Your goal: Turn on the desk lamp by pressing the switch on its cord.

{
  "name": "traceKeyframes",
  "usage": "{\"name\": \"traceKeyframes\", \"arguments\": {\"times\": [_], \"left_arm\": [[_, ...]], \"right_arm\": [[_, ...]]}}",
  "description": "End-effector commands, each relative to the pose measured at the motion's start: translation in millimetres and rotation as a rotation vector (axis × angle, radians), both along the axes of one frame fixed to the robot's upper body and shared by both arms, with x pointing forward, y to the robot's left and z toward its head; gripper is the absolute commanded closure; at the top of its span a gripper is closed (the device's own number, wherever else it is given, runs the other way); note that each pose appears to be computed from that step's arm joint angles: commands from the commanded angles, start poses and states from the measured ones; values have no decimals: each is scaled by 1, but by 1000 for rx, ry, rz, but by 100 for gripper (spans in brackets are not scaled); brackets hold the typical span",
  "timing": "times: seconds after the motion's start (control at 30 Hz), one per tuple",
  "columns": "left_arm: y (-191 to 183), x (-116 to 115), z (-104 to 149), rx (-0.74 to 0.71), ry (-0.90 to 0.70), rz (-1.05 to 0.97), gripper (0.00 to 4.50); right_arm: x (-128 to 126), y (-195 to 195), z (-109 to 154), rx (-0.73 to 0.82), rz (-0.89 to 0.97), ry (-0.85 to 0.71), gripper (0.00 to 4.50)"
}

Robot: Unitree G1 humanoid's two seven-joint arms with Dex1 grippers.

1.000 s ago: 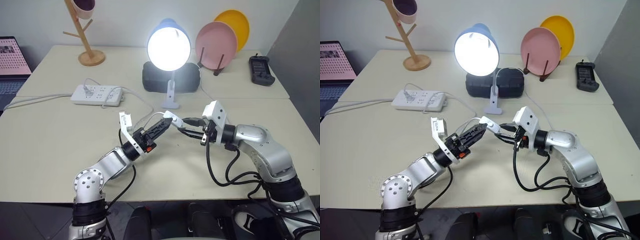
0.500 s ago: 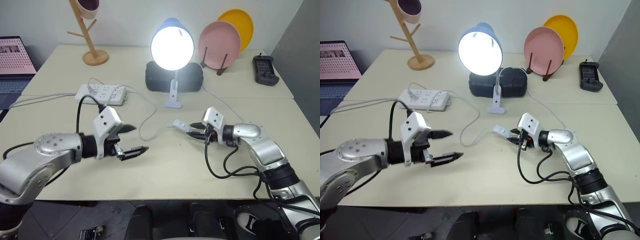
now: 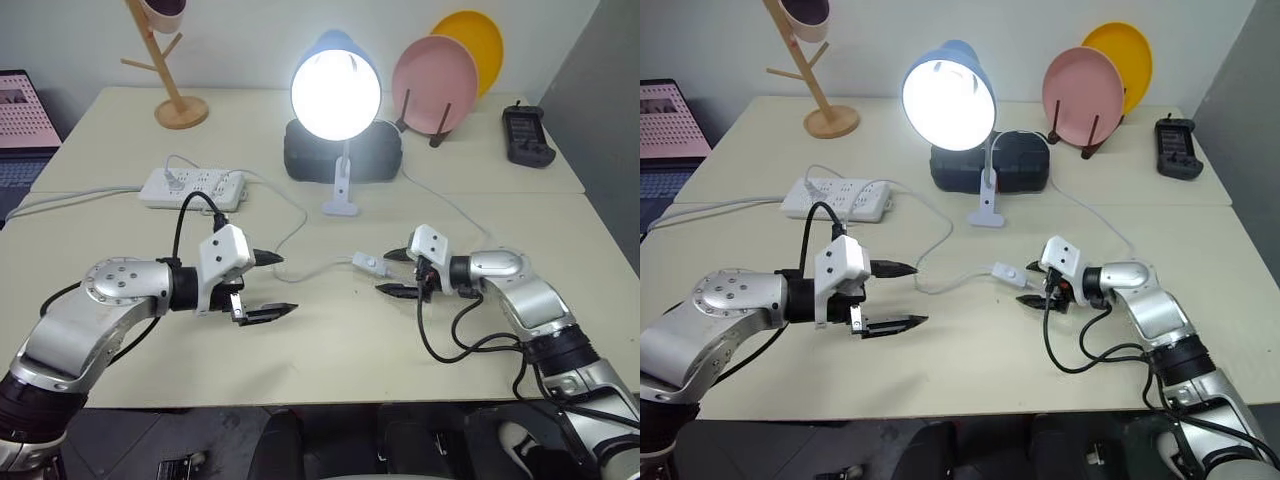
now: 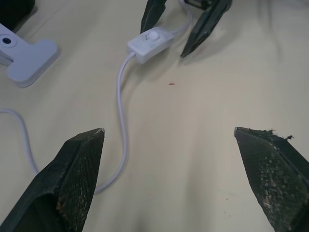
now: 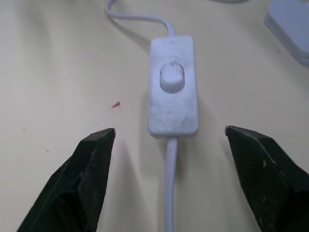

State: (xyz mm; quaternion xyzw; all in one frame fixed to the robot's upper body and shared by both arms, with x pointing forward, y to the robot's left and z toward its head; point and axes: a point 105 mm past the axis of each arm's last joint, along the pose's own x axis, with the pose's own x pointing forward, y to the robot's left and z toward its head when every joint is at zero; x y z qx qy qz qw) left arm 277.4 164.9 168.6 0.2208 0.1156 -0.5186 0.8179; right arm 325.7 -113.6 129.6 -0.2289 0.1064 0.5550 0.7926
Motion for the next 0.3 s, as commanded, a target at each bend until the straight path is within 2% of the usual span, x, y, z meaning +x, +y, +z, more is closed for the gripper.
{"name": "traceKeyframes", "arguments": {"times": [0.03,0.17,0.3], "left_arm": [[16,4,21,-45,-5,44,0],[41,12,33,-49,11,135,0],[62,21,46,-56,-22,209,0]], "right_arm": [[-23,-11,37,40,48,-6,5],[-30,-26,60,70,-16,9,5],[-41,-47,59,3,-66,33,5]]}}
